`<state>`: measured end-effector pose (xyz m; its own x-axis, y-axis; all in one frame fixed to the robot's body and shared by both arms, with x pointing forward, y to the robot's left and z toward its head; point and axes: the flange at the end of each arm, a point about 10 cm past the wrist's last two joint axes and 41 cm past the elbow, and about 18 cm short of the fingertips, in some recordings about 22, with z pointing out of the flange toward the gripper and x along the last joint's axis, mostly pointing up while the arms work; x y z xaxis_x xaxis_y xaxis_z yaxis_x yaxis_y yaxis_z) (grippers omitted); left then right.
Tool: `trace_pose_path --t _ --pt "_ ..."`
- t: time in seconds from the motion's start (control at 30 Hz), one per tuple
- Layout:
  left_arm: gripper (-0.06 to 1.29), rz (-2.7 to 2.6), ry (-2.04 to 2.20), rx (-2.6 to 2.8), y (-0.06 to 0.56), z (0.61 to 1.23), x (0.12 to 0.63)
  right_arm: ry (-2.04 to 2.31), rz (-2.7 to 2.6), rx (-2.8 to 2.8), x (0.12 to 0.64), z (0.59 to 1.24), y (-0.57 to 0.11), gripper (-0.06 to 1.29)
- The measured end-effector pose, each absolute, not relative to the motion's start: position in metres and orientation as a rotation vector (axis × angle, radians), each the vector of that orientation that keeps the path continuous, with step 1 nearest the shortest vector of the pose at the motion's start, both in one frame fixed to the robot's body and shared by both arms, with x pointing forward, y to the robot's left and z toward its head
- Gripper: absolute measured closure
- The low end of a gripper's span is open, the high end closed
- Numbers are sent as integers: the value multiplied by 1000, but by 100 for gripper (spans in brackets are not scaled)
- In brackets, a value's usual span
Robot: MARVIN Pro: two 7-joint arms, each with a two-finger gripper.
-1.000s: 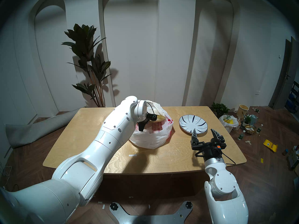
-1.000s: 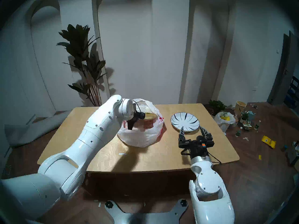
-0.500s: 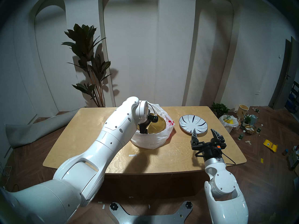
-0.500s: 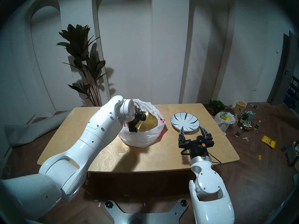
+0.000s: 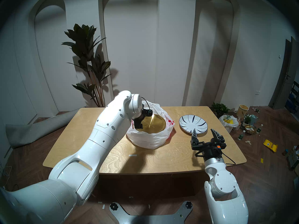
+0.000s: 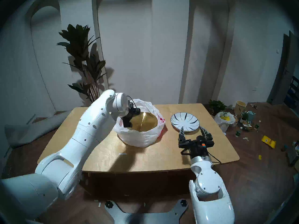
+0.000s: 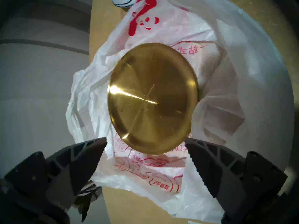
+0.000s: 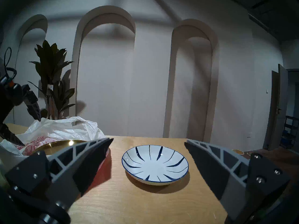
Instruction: Bag the groceries: heavy items first, fragile items on top
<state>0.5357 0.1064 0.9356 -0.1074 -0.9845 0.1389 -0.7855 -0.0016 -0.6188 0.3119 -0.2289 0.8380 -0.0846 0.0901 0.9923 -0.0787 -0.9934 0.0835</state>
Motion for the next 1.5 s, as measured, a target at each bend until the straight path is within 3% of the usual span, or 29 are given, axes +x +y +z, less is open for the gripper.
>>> trace_pose_path --t 0.27,0.63,1.5 --pt "-2 -934 1764 -1972 162 987 531 13 2231 2045 312 837 -229 -4" --pt "-2 -956 1575 -2175 229 979 501 50 2223 1944 325 854 -253 -4" --pt "-2 -1112 1500 -2210 239 958 421 947 1899 1745 386 878 -313 -4"
